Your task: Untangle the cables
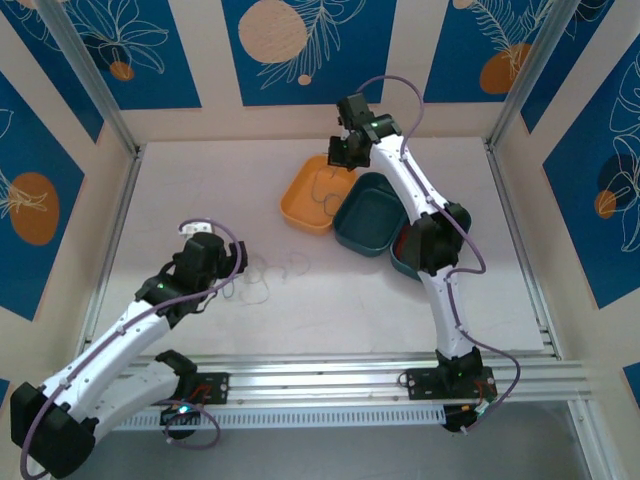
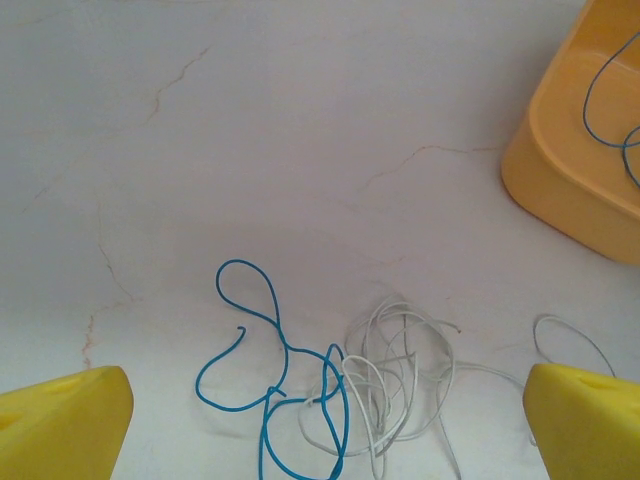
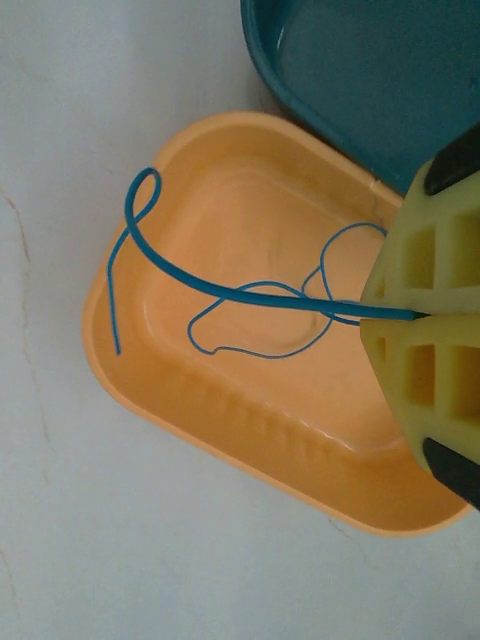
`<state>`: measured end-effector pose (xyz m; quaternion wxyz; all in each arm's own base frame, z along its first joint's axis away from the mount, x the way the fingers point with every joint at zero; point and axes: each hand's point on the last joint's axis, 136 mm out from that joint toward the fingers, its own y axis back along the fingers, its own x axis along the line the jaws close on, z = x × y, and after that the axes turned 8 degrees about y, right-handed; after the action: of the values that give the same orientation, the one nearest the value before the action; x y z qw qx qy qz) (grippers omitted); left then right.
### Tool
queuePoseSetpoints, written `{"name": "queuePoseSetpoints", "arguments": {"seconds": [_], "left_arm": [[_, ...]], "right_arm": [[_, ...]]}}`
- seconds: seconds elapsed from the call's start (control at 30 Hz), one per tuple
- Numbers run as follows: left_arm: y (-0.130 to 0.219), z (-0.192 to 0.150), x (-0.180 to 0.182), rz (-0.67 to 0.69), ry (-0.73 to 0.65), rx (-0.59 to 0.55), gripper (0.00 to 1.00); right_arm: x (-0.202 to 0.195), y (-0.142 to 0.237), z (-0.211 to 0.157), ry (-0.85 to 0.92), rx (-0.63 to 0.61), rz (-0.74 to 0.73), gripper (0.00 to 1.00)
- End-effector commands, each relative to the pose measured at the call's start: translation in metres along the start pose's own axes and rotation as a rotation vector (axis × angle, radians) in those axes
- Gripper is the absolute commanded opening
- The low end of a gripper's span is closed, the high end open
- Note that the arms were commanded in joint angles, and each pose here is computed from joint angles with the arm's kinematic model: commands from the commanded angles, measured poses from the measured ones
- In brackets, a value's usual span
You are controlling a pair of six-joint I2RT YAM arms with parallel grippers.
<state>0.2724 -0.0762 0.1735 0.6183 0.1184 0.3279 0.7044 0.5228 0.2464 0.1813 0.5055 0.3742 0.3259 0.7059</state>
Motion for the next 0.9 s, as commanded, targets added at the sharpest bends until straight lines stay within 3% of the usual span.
{"name": "queuePoseSetpoints", "arguments": {"seconds": [0.0, 0.33, 0.53, 0.87], "left_arm": [[0.0, 0.002, -0.001, -0.003, -0.001, 0.007, 1.0], [-0.008, -0.003, -0.006, -0.009, -0.001, 0.029, 1.0], [-0.009, -0.005, -0.009, -0.022, -0.002, 0.043, 1.0], [-0.015, -0.007, -0.011, -0.031, 0.017, 0.08, 1.0]], "right_arm": [[0.013, -0.022, -0.022, 0.011, 0.091, 0.057, 0.0], [0.041, -0.051, -0.06, 0.035, 0.202, 0.115, 0.01], [0.04, -0.046, -0.068, 0.065, 0.214, 0.047, 0.27], [0.034, 0.005, -0.058, 0.091, 0.144, -0.018, 0.42]]}}
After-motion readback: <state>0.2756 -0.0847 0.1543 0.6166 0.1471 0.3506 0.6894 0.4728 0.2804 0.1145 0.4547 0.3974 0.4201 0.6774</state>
